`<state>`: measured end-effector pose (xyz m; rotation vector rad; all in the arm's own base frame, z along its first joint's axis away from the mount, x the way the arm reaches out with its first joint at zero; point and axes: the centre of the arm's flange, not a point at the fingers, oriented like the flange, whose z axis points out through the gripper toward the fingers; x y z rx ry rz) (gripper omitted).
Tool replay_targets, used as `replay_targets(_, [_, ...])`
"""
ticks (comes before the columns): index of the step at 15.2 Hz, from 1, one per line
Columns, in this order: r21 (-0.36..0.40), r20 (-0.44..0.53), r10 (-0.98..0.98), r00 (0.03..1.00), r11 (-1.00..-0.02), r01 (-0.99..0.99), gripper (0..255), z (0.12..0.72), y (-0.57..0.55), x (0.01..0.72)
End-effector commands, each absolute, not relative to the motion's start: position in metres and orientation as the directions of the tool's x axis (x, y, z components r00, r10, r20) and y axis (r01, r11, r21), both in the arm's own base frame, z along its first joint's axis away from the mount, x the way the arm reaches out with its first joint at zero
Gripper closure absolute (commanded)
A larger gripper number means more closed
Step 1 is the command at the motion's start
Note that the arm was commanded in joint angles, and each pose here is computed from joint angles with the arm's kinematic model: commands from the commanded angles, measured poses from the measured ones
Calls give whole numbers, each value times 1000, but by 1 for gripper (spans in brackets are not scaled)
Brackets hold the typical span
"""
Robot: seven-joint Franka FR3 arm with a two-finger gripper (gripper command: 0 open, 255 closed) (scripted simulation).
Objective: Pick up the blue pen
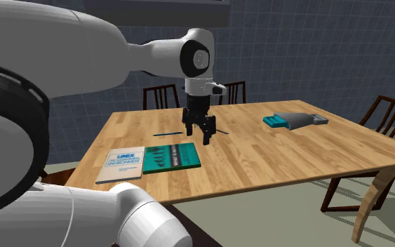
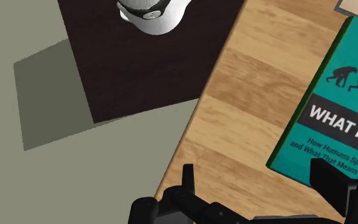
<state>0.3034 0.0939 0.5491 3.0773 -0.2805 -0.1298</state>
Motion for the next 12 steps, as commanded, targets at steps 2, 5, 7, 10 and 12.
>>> replay_targets(2, [53,-80,-223,971,-974,-219,0,534,132,308])
replay_targets(5, [50,-81,-261,962,-965,-258,0,521,168,315])
replay_targets(7, [48,-82,-286,955,-958,-283,0,513,192,321])
replay_targets(10, [46,-82,-323,943,-946,-320,0,501,227,330])
replay_targets(12, [44,-83,-348,934,-938,-345,0,493,251,337])
